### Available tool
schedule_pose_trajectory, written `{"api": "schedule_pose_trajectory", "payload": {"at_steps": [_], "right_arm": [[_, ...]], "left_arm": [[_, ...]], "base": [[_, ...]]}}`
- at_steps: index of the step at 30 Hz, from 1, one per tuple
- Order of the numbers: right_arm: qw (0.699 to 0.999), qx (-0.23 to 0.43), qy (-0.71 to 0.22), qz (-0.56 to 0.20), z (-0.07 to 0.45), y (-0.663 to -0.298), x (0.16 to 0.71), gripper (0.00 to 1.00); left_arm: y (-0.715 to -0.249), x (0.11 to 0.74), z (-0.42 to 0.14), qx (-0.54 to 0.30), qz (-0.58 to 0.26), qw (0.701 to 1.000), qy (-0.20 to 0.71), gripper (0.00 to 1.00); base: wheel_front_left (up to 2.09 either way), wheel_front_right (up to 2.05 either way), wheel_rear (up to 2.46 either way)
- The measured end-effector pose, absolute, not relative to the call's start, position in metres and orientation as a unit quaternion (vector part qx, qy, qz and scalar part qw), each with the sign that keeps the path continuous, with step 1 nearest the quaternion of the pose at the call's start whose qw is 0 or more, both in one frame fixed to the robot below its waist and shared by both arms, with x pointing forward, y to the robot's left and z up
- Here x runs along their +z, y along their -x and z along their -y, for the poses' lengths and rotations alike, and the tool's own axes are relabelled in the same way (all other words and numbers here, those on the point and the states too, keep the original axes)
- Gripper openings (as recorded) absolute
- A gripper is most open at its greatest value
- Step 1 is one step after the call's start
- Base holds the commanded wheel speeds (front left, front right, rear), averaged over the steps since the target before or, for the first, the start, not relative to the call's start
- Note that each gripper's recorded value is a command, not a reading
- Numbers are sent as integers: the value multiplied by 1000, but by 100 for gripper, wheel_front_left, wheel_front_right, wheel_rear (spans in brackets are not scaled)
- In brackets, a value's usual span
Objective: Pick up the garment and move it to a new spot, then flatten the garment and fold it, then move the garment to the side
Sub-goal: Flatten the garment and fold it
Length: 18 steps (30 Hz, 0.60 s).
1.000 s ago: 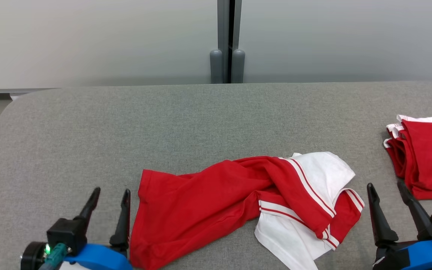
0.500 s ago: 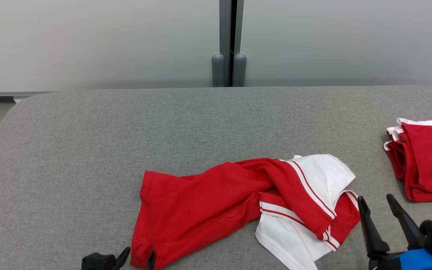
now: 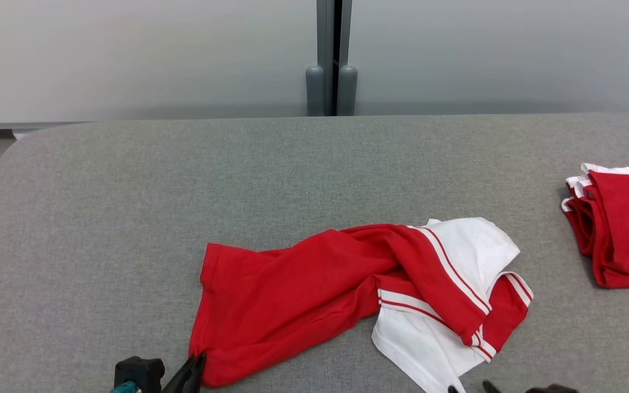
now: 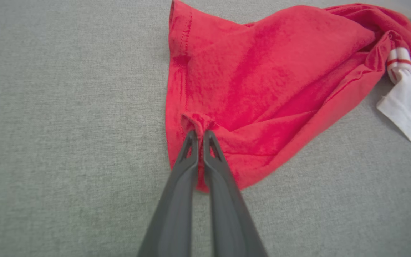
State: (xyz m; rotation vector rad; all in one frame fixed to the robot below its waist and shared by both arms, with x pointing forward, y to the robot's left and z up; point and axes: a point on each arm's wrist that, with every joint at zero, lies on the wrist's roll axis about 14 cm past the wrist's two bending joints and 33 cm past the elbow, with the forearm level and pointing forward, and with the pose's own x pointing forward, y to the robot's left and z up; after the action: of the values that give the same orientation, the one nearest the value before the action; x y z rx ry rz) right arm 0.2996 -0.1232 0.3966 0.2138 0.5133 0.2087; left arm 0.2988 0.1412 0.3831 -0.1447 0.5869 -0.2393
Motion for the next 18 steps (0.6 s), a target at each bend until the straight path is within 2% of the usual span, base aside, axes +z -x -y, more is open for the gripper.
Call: {"api": "schedule_pose_trajectory", "payload": {"at_steps": [4, 9, 10, 11, 12, 13, 18], "right_arm": [[939, 115, -116, -302, 110, -284, 366, 100], [936, 127, -118, -305, 101, -295, 357, 100], [936, 128, -120, -306, 99, -296, 355, 63], [934, 130, -122, -310, 98, -297, 353, 63], [933, 132, -122, -313, 97, -298, 352, 25], [932, 133, -122, -315, 96, -298, 351, 0], [947, 126, -132, -265, 99, -315, 371, 0]], "left_arm": [[-304, 382, -142, -114, -287, 948, 73, 0], [-309, 382, -146, -110, -285, 949, 73, 0], [-311, 383, -146, -109, -282, 951, 73, 0], [-312, 383, -147, -108, -280, 951, 73, 0], [-313, 385, -148, -106, -274, 953, 74, 0], [-315, 388, -149, -103, -266, 956, 74, 0], [-330, 410, -156, -89, -212, 971, 73, 0]], "base": [[0, 0, 0], [0, 0, 0], [0, 0, 0], [0, 0, 0], [0, 0, 0], [0, 0, 0], [0, 0, 0]]}}
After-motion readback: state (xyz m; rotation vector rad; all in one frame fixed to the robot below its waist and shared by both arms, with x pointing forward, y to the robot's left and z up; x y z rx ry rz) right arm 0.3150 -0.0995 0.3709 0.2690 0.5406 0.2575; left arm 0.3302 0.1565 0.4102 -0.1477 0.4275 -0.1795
